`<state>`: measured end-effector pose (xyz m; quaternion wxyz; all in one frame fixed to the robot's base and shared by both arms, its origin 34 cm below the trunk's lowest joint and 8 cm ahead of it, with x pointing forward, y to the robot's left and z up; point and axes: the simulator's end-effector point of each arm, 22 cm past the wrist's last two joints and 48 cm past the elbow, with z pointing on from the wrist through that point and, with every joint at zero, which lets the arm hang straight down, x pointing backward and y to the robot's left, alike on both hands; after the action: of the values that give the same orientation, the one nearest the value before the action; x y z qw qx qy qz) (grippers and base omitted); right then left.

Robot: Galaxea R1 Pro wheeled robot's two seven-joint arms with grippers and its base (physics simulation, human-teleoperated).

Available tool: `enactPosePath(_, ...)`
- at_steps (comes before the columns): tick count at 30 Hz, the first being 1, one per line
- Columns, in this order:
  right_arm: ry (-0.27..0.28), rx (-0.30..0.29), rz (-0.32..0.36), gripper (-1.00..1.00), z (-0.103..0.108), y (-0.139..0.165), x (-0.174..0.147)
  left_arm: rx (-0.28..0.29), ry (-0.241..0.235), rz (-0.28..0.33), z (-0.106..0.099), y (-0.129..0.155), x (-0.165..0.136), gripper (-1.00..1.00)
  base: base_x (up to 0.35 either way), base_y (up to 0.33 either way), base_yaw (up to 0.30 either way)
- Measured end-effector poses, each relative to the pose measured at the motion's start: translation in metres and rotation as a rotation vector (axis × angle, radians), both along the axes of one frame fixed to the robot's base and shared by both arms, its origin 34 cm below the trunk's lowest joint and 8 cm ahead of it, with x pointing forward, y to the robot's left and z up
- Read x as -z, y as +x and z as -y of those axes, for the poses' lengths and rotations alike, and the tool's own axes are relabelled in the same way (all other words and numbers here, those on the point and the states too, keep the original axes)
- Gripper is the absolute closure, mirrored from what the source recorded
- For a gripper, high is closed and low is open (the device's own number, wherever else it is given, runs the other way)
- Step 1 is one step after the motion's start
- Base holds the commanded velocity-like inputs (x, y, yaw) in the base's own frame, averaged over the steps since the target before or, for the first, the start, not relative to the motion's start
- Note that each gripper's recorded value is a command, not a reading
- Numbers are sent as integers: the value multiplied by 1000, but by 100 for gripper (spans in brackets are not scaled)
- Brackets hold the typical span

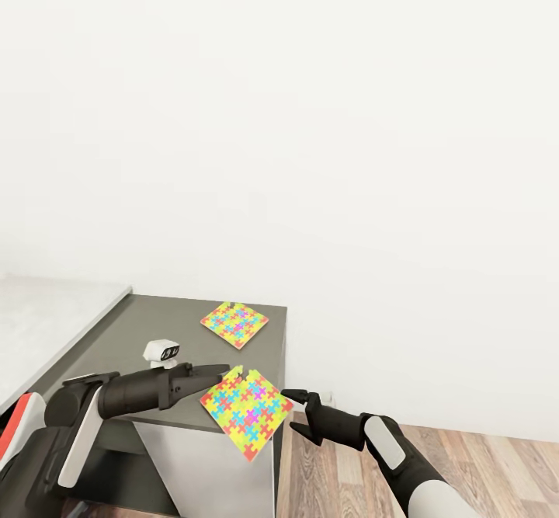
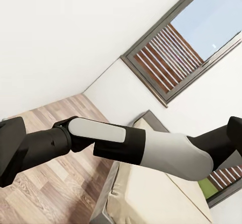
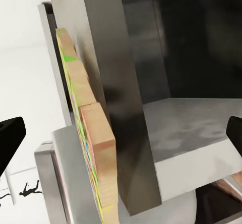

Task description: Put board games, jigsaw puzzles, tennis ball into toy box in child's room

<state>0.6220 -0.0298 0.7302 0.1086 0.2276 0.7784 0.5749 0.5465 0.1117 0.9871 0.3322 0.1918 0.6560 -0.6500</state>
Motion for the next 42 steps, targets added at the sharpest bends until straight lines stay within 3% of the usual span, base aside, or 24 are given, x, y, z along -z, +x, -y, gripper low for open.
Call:
enactPosePath(3,0,0,0,-100,0,0,0,0,0,0,0,0,0,-100,0,9,0)
enactPosePath(4,0,0,1,100,0,0,0,0,0,0,0,0,0,-100,0,4,0)
enactPosePath(8,20,9,-1,100,-1,2,-4,-3,-7,1,-2,1,-2,-100,0,2,0)
enactPosePath(10,5,1,2,100,-1,1,-1,-11,-20,4,-6,2,-5,-100,-30,-7,0)
enactPosePath(17,4,1,1,100,-1,1,-1,11,-130,43,-28,-8,-32,-100,-134,-69,0)
enactPosePath(35,0,1,2,100,0,1,-28,0,-107,28,-40,-6,-57,-100,-4,-2,0)
enactPosePath(42,-24,44,44,100,7,12,-39,1,-105,28,-39,-6,-68,-100,0,0,0)
